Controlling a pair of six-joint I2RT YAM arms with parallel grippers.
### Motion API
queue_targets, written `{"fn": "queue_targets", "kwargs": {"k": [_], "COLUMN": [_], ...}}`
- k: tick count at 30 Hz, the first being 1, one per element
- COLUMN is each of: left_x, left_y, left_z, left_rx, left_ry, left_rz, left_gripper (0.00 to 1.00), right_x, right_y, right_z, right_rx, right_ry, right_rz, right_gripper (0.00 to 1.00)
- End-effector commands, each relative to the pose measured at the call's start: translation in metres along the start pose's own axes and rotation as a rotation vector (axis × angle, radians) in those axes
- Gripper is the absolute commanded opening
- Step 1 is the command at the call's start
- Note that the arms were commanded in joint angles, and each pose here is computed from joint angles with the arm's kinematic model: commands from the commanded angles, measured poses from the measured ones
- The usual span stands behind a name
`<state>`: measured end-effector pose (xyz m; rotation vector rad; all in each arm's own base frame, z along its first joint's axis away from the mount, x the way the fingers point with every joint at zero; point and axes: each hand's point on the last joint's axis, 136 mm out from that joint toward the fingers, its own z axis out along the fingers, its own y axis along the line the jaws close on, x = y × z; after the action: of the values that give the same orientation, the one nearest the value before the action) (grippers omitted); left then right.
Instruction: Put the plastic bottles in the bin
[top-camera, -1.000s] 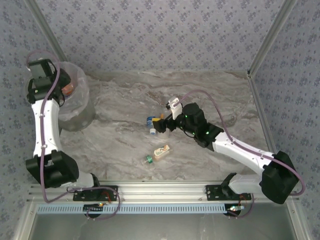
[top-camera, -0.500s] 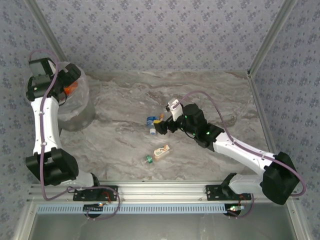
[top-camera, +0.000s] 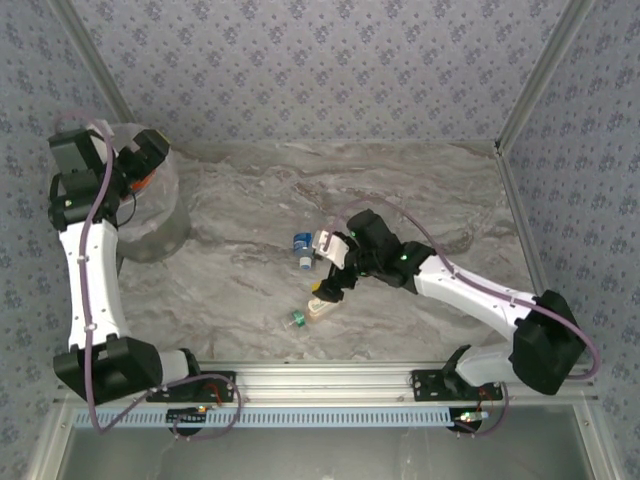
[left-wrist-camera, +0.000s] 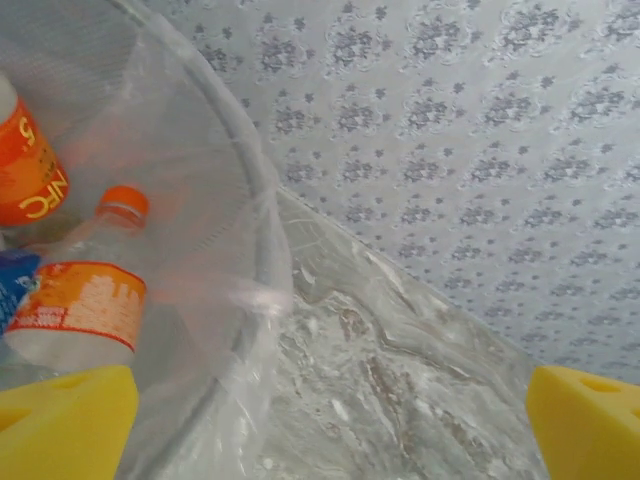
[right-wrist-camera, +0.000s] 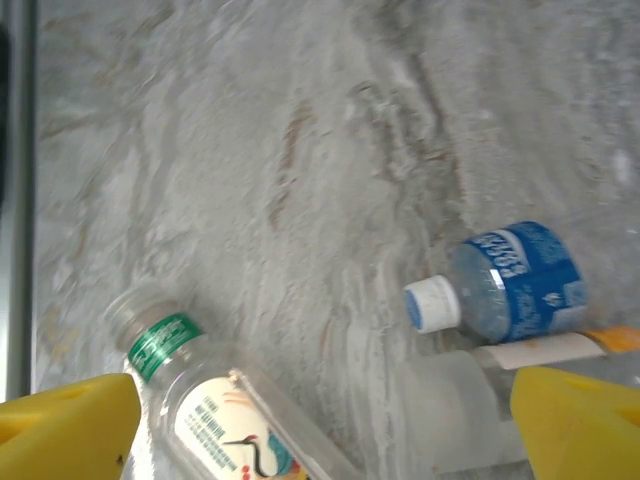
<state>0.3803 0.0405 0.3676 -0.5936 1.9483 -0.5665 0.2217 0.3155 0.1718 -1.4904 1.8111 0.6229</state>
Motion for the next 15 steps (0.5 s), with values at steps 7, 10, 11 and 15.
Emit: {"fn": "queue_targets", "kwargs": {"k": [7, 10, 11, 15], "left_x": [0.032, 0.041, 0.042, 0.048], "left_y": [-0.01, -0.002, 0.002, 0.012], "left_z": [-0.026, -0.028, -0.028, -0.029], "left_rx": [0.106, 0.081, 0.064, 0.015], "left_ry": [0.012, 0.017, 0.017, 0.027], "left_rz": [-0.058, -0.053, -0.051, -0.042], "left_gripper": [0.99, 0.99, 0.99, 0.99], "right_x": [0.05, 0.068, 0.073, 0.08], "right_y": [0.038, 0.04, 0.04, 0.035], "right_z": [0.013, 0.023, 0.026, 0.039], "right_rx": [-0.272, -0.312, -0.323, -0.34], "right_ry": [0.243, 0.364, 0.399, 0.482], "right_rz": [-0.297, -0.411, -0.433, -0.511], "right_gripper": [0.86, 0.85, 0.84, 0.84]}}
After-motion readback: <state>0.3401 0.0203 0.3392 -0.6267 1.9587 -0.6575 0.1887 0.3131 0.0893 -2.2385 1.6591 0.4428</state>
